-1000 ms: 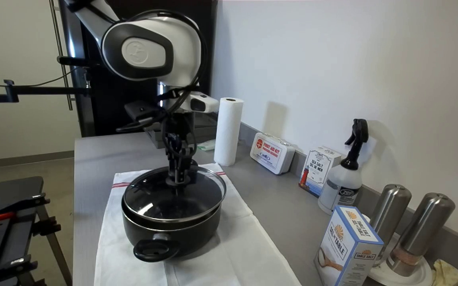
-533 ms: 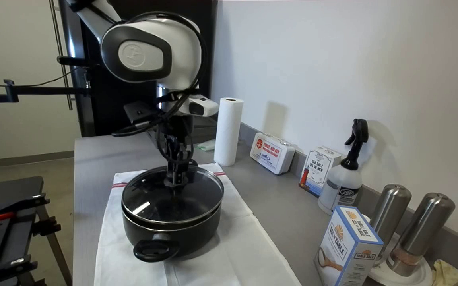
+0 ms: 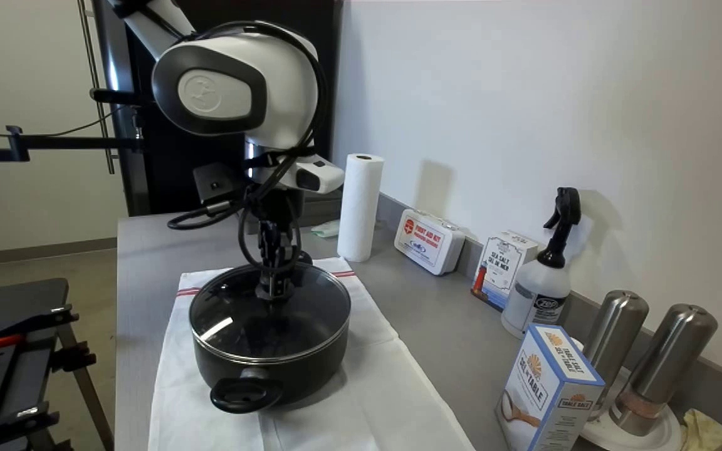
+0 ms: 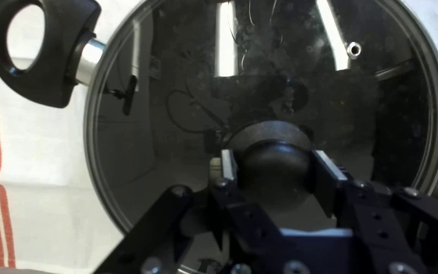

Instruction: Use the lid to cover the pot

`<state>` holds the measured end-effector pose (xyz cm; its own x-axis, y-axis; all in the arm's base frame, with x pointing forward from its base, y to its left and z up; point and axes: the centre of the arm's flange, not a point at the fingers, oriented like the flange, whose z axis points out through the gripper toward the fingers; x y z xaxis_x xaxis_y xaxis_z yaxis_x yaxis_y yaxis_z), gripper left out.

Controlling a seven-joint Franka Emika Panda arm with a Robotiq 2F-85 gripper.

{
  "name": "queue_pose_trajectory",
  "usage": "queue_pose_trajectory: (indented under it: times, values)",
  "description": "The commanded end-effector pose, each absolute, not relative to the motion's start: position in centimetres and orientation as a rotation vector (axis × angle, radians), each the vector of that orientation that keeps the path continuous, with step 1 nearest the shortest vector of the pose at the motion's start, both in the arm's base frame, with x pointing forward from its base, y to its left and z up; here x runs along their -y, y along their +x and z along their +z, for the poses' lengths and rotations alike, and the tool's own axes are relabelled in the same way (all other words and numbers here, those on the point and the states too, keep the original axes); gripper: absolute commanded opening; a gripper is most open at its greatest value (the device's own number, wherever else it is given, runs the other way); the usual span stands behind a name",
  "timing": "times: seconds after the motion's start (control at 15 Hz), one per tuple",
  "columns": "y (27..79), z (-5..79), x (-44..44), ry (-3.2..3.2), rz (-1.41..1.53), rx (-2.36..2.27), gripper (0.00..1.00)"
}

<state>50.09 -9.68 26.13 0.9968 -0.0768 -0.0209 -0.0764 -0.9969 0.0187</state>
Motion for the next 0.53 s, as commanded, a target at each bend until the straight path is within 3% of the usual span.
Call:
queue_pose_trajectory:
  times: [0.0,0.47]
  values:
    - [49.93,26.87,10.69,3.149,0.018,0.13,0.25]
    - [49.99,26.68,10.62,3.144,0.024,0.121,0.25]
